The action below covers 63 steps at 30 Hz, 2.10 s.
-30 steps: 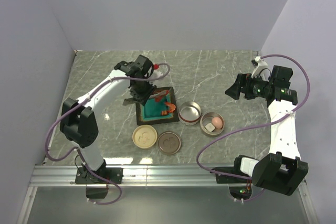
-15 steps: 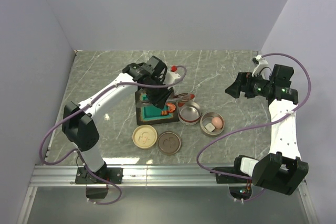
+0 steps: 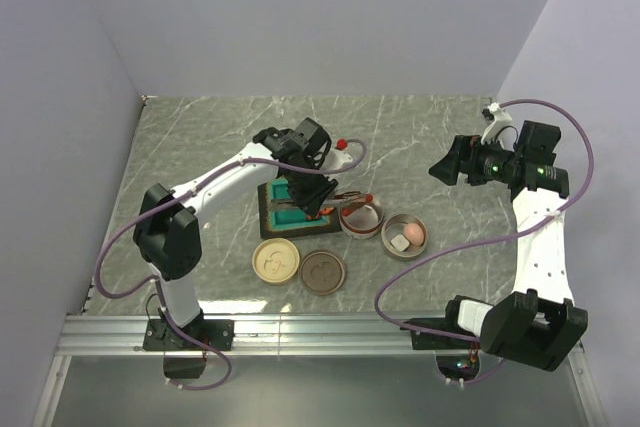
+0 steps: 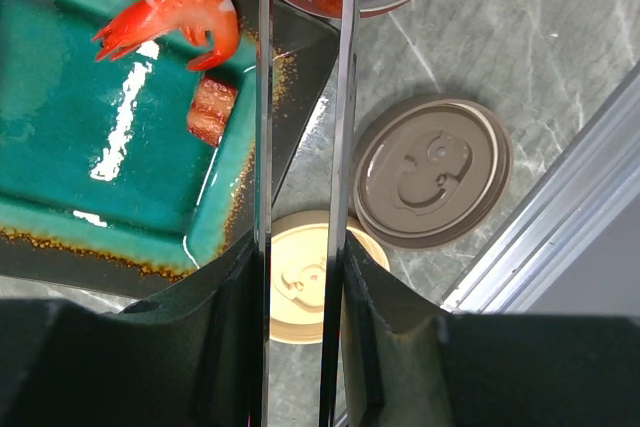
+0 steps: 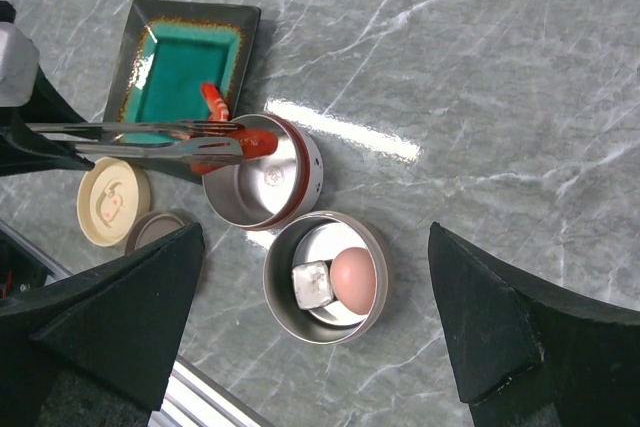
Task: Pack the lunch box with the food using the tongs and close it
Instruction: Place the food into the lunch box, then pick up the food using the clamp
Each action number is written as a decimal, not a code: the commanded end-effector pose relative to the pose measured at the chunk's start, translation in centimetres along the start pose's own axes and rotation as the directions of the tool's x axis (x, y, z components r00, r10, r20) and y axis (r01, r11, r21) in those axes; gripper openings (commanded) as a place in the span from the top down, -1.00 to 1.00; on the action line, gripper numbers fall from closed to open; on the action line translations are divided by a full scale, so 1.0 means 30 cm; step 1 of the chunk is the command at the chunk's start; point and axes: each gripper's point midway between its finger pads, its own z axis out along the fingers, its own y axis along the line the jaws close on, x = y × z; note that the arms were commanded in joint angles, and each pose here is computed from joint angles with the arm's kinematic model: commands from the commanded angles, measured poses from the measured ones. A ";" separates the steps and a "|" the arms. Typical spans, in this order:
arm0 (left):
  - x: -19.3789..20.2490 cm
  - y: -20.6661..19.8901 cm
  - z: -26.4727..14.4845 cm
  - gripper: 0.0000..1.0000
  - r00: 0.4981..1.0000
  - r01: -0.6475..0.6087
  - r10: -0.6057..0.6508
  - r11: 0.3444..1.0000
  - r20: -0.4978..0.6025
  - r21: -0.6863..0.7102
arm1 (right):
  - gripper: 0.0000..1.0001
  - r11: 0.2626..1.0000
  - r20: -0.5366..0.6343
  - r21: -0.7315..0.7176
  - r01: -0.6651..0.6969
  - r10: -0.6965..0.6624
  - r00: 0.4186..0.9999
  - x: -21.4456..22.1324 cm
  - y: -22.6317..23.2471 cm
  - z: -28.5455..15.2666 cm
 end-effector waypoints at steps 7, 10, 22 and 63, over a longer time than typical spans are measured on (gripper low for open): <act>-0.045 0.010 -0.019 0.12 0.999 -0.036 0.037 0.999 0.040 -0.028 | -0.99 0.999 0.046 0.004 0.048 -0.048 0.998 -0.065 0.011 -0.025; -0.056 0.008 -0.045 0.02 0.997 -0.047 0.049 0.998 0.054 -0.037 | -0.99 0.999 0.043 0.002 0.045 -0.045 0.998 -0.061 0.010 -0.022; -0.020 0.066 -0.219 -0.14 0.989 0.006 0.003 0.998 0.150 -0.058 | -0.99 0.998 0.038 0.010 0.056 -0.057 0.998 -0.055 0.007 -0.025; 0.311 0.242 -0.062 0.30 0.987 -0.128 0.114 0.983 -0.110 -0.128 | -0.99 0.997 0.000 0.015 0.071 -0.071 0.997 -0.022 -0.013 -0.016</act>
